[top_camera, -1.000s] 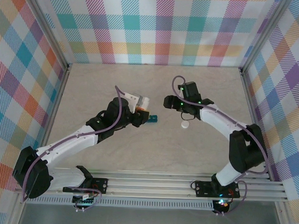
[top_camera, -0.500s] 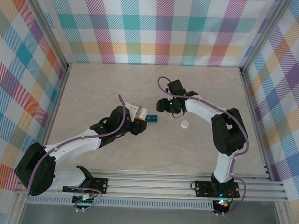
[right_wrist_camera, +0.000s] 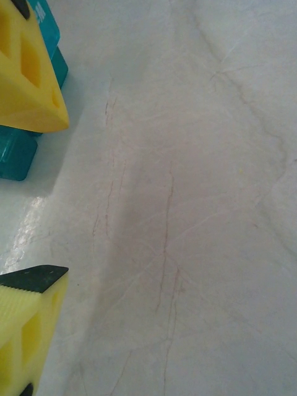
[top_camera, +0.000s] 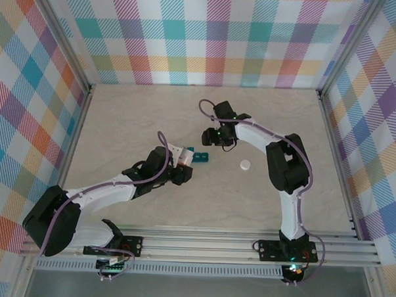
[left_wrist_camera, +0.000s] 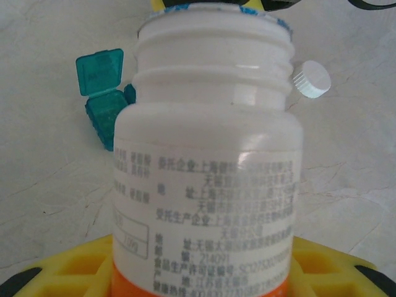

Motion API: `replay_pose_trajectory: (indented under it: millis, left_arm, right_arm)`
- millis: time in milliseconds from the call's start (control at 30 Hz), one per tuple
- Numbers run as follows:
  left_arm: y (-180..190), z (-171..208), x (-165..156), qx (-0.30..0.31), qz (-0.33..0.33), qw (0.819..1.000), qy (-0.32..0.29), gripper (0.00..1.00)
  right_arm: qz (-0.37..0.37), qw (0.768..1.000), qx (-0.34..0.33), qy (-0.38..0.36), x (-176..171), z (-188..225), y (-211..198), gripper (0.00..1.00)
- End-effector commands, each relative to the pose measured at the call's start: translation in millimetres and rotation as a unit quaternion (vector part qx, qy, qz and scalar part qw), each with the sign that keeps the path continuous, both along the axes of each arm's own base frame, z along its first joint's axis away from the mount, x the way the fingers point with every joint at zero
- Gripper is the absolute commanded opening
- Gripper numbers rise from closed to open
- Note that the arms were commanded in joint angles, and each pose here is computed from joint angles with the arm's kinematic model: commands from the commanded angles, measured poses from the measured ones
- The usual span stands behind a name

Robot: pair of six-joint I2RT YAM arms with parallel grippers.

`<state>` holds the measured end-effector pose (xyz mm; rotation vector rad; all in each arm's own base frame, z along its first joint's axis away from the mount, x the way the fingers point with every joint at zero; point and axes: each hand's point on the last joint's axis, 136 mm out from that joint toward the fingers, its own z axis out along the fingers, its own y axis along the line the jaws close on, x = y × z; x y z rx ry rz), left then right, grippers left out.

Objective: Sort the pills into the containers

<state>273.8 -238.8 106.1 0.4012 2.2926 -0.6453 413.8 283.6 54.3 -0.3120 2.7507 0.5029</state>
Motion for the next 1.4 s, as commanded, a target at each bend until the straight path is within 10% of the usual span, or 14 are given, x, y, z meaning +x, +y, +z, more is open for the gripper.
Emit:
replay_pose_trajectory:
  millis: [0,1167,1367]
  left_arm:
    - [2.1,3.6,9.4,-0.015,0.015,1.0,-0.012,0.0]
    - [15.5,6.4,7.5,-0.032,0.017,0.999,-0.013,0.0]
    - [12.7,6.6,8.4,-0.033,0.013,0.999,-0.009,0.0]
  right_arm:
    - [0.032,0.999,-0.029,0.004,-8.4,-5.7,4.1,0.6]
    - [0.031,0.997,-0.054,0.055,-77.2,-11.7,-13.3,0.55]
    - [0.017,0.998,-0.056,0.022,-68.1,12.9,-17.4,0.67]
